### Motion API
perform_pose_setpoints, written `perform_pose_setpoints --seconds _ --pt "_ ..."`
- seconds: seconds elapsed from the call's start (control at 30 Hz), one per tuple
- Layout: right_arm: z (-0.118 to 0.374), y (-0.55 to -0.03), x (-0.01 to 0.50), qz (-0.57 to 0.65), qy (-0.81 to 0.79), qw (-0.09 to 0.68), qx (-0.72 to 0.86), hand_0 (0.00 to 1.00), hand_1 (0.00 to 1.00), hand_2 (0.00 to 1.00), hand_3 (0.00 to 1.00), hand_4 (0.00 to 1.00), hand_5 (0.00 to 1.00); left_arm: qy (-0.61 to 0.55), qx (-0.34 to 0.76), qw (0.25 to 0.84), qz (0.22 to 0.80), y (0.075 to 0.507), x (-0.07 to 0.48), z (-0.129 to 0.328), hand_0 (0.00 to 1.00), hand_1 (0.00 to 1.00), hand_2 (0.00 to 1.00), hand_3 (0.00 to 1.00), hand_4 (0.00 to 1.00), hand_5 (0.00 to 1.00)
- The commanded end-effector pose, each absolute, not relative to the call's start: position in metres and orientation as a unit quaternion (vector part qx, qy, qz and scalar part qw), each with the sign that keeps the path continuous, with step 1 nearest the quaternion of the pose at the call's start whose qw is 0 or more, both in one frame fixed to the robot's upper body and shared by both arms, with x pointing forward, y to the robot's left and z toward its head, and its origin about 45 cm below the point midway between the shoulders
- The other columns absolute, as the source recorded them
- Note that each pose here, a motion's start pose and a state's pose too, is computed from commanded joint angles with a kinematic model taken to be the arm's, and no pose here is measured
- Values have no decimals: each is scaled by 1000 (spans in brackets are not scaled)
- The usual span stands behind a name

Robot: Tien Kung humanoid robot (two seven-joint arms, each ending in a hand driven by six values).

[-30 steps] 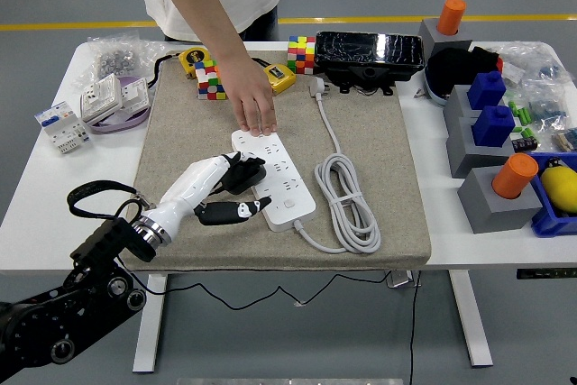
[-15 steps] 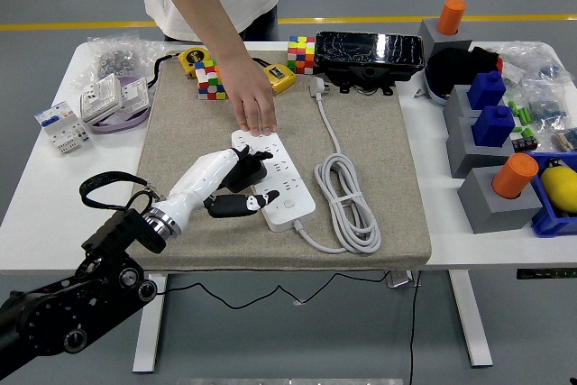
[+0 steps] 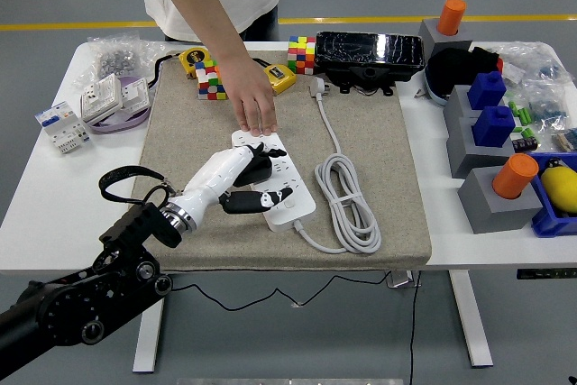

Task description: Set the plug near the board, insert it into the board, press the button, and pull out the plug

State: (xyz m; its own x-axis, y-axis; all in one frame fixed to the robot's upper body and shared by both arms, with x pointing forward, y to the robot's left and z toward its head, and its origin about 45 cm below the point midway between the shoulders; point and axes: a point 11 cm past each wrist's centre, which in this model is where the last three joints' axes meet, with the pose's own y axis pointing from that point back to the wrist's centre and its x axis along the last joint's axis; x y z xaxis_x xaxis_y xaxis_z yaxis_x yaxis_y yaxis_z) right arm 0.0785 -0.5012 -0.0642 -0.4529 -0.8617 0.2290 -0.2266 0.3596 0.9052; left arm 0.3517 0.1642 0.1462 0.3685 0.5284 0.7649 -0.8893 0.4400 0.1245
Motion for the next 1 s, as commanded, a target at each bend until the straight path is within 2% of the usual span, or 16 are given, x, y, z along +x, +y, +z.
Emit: perform_pose_setpoints --seconds 0.4,0.43,0.6,0.63,0.8,0.83,1.0 --pt "-64 -501 78 -429 -737 371 369 529 629 599 537 878 405 -340 214 790 463 156 346 181 768 793 777 768 796 476" --pt "-64 -501 78 -428 -736 371 369 529 629 599 535 877 406 -338 208 794 461 152 344 184 737 736 723 763 797 477" --pt "-64 -501 78 -429 -736 372 369 529 629 599 535 877 406 -323 199 814 439 140 334 192 737 736 723 763 797 477" --pt "-64 -501 78 -429 -736 372 369 530 629 598 537 877 405 -318 203 820 431 138 331 193 275 311 385 694 796 400" --pt "-65 -502 76 -430 -735 373 368 530 629 598 537 877 405 -294 267 837 376 131 323 181 275 311 385 694 796 400" --pt "-65 -501 76 -430 -735 373 368 529 628 599 537 877 405 -290 284 838 365 130 322 177 134 80 158 804 779 234" --pt "-64 -501 78 -429 -735 372 370 529 628 599 537 877 405 -276 333 836 337 128 321 166 134 80 158 804 779 234"
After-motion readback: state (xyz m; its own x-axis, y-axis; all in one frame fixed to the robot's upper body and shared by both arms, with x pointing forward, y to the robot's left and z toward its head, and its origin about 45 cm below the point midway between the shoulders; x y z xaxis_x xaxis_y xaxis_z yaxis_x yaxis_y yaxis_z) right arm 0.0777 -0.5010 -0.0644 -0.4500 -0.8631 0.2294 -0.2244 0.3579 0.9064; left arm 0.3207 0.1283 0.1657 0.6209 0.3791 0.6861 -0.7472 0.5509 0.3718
